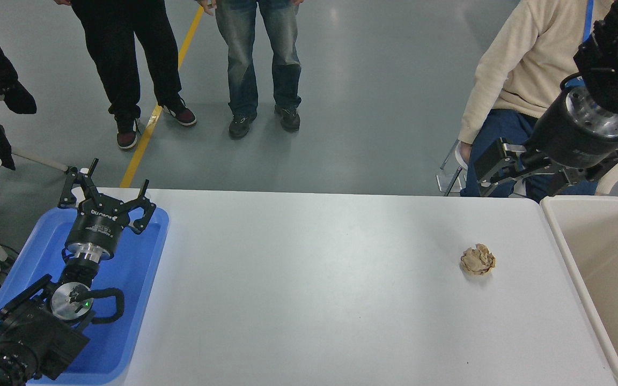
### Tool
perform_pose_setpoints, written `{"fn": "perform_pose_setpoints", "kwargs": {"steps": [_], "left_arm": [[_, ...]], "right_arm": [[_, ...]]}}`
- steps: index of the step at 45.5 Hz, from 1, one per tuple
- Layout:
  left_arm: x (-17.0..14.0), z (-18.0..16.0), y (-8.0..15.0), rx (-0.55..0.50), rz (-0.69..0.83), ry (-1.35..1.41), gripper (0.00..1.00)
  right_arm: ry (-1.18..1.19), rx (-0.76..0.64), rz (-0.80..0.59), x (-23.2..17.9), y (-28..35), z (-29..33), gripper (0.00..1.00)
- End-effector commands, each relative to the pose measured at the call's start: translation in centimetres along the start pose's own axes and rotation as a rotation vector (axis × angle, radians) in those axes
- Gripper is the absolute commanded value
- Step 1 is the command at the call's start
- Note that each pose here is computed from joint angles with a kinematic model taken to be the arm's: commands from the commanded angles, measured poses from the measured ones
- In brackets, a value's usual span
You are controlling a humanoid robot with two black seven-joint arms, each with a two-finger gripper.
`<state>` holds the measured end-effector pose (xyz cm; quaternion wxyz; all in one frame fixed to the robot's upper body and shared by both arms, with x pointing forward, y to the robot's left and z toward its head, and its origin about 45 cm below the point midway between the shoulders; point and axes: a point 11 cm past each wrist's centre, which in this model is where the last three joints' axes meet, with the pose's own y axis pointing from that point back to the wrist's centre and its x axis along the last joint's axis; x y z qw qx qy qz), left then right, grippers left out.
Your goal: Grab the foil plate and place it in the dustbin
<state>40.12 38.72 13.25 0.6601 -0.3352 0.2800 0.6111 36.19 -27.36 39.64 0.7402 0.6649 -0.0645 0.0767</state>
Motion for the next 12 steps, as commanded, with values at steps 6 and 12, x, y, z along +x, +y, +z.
{"fn": "perform_pose_setpoints", "kwargs": {"steps": [6, 12], "left_arm": [[0.01, 0.01, 0.01, 0.0, 0.001, 0.0, 1.0], [0.01, 0.01, 0.01, 0.0, 0.001, 0.0, 1.0]], "right_arm": [[0.0, -0.082, 0.029, 0.26, 1.57, 1.07, 1.0], [0.0, -0.086, 0.033, 0.31, 1.73, 1.15, 1.0]]}}
